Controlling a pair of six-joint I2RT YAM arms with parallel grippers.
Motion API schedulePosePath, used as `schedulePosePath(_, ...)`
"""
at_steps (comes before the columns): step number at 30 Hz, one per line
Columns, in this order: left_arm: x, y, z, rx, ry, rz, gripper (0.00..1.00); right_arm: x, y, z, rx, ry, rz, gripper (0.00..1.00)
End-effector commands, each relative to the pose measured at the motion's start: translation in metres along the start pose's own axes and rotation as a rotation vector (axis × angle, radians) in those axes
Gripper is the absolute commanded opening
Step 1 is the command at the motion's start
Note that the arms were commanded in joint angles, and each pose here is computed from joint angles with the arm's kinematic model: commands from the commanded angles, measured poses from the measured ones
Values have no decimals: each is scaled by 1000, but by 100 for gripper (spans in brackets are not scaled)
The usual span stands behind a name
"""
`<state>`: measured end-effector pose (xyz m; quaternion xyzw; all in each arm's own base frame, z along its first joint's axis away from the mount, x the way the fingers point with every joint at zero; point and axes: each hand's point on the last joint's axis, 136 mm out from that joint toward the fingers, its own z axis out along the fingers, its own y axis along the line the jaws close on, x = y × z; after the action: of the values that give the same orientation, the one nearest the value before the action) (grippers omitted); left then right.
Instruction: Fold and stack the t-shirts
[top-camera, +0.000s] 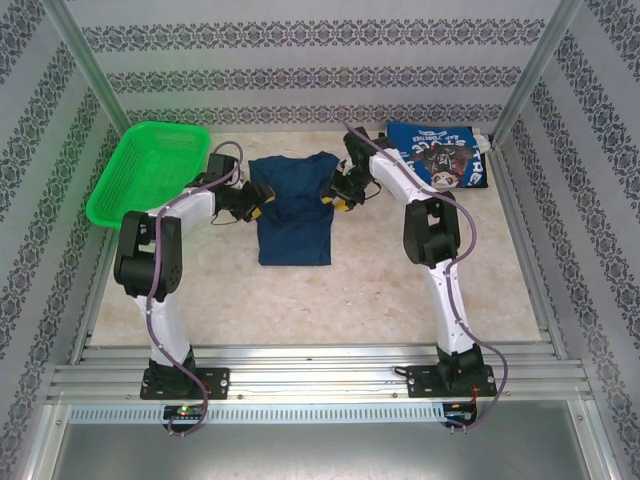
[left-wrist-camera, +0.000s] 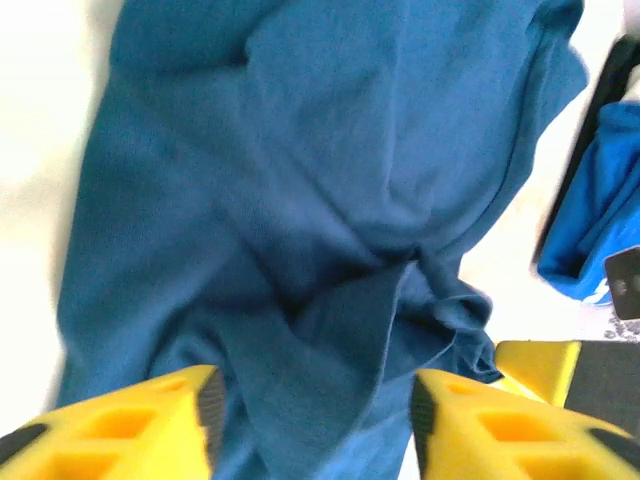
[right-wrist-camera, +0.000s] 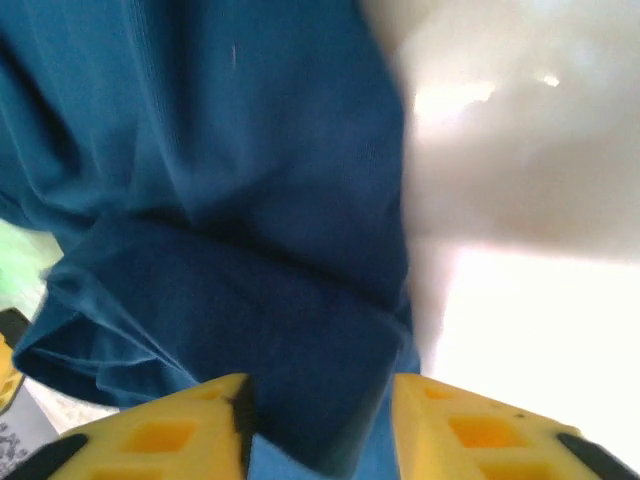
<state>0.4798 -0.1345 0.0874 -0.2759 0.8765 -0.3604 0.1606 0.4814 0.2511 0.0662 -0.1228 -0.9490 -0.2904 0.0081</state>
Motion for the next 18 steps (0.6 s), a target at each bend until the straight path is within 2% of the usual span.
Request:
schedulePosePath(1,-36,-65,-20,193,-86,49,60,-34,42,-37,-194,-125,-10,47)
schedulePosePath(5,-46,-92,-49,242,-137,71,67,-37,65,-79,-268,-209,-69,54)
schedulePosePath(9,-39,-86,-70,219,-166,68,67,-16,65,-98,-269,-194,-106,54)
schedulePosePath(11,-26,-78,-81,189,-165,92,67,6,55,-97,-241,-156,-105,51)
schedulePosePath(14,6,-55,-89,93,-108,135,61,36,38,-89,-225,-110,-84,41)
schedulePosePath(18,43,-22,-87,-37,-46,198,65,68,13,-64,-172,-43,-81,39)
